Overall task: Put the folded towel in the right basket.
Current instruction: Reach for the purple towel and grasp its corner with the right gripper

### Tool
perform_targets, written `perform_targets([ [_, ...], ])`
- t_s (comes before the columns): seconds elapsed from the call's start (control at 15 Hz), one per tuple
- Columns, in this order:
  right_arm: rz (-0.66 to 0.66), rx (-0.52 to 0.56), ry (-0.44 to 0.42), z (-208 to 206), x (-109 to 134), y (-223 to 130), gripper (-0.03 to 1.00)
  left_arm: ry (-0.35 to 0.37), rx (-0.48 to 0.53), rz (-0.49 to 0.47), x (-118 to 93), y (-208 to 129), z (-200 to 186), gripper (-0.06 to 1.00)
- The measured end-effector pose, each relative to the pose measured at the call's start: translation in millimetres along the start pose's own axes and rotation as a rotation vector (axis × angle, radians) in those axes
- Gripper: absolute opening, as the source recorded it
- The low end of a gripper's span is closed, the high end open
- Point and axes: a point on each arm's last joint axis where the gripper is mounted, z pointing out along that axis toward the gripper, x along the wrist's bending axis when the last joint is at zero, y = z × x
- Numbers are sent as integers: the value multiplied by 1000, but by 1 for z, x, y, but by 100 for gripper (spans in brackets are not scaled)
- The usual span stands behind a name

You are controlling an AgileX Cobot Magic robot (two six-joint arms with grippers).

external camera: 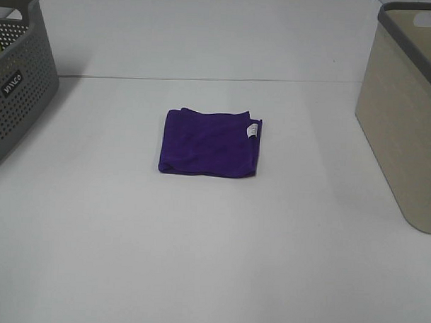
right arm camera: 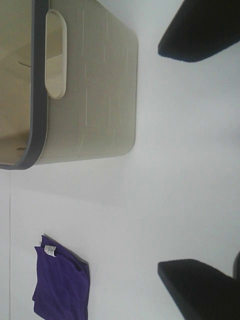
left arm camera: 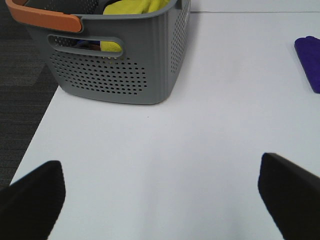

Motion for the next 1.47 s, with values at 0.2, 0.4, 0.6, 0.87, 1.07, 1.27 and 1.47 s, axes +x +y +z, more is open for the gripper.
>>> perform_targets([
  [0.2,0,0,0,0,0,0,98,0,0,0,0,0,0,99],
  [0.4,0,0,-1,0,0,0,98,0,0,0,0,0,0,99],
  [0.6,0,0,-1,0,0,0,98,0,0,0,0,0,0,99],
  [0.87,0,0,-1,0,0,0,98,0,0,0,0,0,0,99],
  [1.07,0,0,-1,0,0,0,98,0,0,0,0,0,0,99],
  [1.27,0,0,-1,0,0,0,98,0,0,0,0,0,0,99],
  [1.47,-6,223,-1,15,0,26,98,0,0,0,0,0,0,99],
])
